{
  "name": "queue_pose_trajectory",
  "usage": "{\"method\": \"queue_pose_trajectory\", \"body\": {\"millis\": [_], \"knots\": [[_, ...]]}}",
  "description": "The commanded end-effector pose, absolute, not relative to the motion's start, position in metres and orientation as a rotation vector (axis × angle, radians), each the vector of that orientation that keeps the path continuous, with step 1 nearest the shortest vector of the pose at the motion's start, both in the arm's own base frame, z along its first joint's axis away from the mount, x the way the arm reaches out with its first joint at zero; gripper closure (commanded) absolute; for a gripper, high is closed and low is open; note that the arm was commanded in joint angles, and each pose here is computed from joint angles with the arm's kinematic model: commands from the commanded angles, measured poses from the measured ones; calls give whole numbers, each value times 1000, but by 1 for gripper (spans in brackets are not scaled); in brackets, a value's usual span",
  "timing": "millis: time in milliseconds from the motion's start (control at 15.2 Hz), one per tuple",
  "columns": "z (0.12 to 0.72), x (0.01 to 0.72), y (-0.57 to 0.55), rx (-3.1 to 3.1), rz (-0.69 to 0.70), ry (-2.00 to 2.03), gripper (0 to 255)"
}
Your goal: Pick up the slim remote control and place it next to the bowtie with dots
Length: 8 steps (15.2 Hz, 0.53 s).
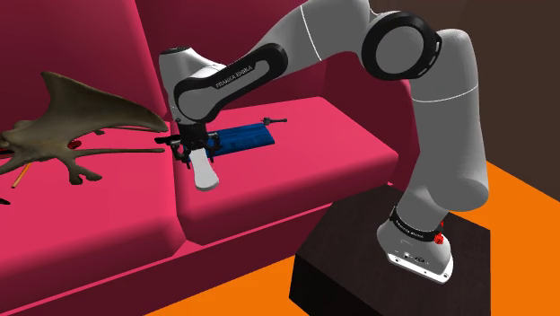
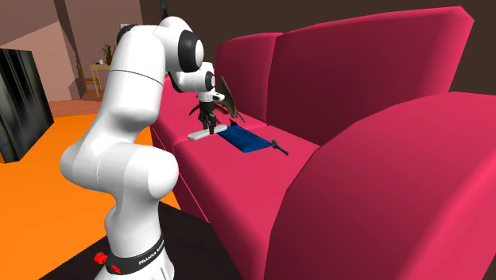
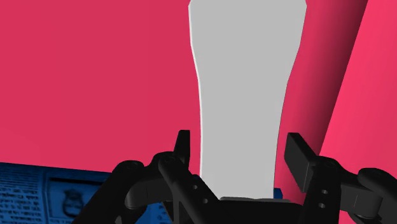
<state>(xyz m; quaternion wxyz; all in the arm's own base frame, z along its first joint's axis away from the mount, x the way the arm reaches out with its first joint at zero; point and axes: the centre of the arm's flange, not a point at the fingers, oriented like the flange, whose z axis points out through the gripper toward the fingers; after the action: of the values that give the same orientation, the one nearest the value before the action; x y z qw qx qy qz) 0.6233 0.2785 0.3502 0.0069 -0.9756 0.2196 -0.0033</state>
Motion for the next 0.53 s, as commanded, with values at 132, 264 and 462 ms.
{"method": "queue_pose_trajectory", "body": {"millis": [132,264,462], "knots": [[350,623,278,-3052,-10,687,0],[350,623,278,-3052,-10,687,0],[376,623,278,-3052,-10,687,0]]}}
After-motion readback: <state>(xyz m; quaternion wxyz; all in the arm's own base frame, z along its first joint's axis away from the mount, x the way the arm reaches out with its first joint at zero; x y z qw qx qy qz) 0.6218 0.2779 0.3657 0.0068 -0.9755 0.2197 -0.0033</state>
